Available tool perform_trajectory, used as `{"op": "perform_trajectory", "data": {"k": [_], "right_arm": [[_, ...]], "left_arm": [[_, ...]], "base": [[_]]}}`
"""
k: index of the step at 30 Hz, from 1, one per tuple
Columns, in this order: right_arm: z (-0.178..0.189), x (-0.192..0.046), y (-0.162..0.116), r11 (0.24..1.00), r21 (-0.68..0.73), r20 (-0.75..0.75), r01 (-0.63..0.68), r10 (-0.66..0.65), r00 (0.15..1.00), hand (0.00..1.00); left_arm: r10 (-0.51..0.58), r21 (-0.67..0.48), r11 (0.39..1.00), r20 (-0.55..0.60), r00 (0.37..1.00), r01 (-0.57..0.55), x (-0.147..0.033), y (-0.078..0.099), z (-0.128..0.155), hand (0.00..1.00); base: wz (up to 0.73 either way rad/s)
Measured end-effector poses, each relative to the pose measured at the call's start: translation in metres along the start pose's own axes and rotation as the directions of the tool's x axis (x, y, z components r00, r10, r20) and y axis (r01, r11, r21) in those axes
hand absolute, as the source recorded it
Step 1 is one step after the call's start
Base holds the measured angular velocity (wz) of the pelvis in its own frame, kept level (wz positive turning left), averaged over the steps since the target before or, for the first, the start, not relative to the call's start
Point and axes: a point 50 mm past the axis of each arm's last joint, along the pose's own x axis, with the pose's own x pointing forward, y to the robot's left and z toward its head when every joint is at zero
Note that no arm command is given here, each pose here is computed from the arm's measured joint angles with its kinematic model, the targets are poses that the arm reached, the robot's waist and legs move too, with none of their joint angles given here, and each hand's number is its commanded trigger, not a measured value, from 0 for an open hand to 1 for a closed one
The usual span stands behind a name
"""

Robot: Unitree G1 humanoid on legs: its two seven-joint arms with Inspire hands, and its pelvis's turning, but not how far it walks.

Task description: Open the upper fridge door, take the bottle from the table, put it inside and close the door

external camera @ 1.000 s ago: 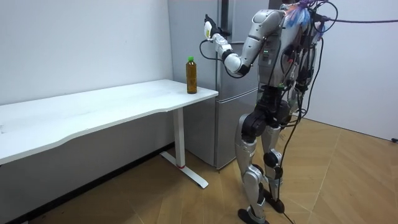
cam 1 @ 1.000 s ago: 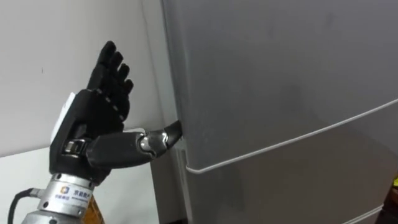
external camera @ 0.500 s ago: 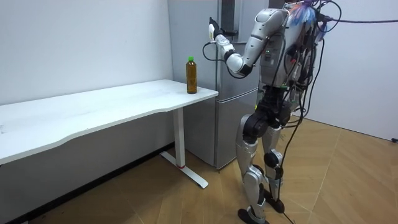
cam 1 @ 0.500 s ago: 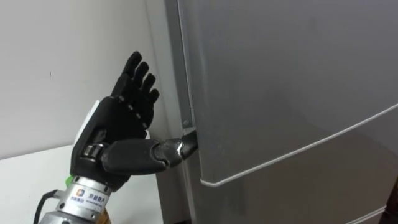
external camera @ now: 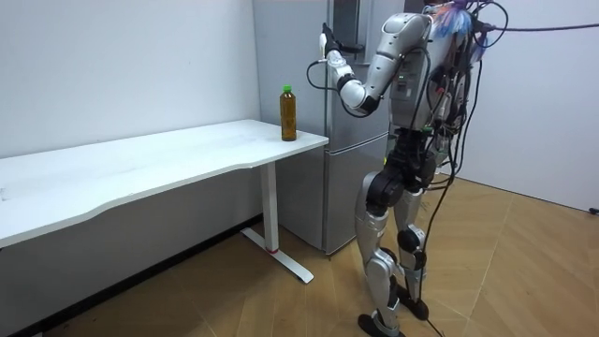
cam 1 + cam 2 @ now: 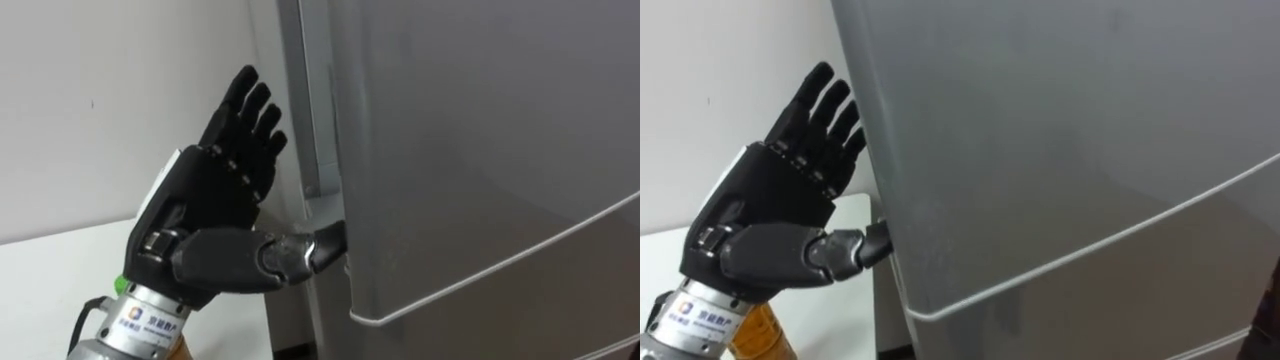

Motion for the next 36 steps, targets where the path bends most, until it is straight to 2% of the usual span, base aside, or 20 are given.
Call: {"op": "perform_trajectory", "data": {"k": [10, 16, 24, 36], "right_arm": [[0.001, 0.000, 0.001, 1.000, -0.012, -0.001, -0.008, 0.008, 1.000, 0.00], [0.001, 0.000, 0.003, 1.000, -0.013, 0.000, -0.028, 0.028, 1.000, 0.00], [0.005, 0.002, 0.007, 0.998, -0.037, 0.011, -0.055, 0.056, 0.998, 0.00], [0.006, 0.002, 0.008, 0.997, -0.034, 0.020, -0.062, 0.063, 0.998, 0.00]], "left_arm": [[-0.041, 0.007, 0.999, -0.005, 0.999, 0.041, 0.000, -0.004, 0.001, 0.00], [-0.117, -0.001, 0.993, -0.006, 0.993, 0.117, 0.001, -0.013, 0.000, 0.00], [-0.300, -0.029, 0.954, 0.008, 0.954, 0.300, 0.001, -0.041, 0.001, 0.00], [-0.461, -0.092, 0.884, -0.007, 0.888, 0.458, 0.000, -0.065, -0.011, 0.00]], "base": [[0.01], [0.00], [-0.01], [-0.10]]}}
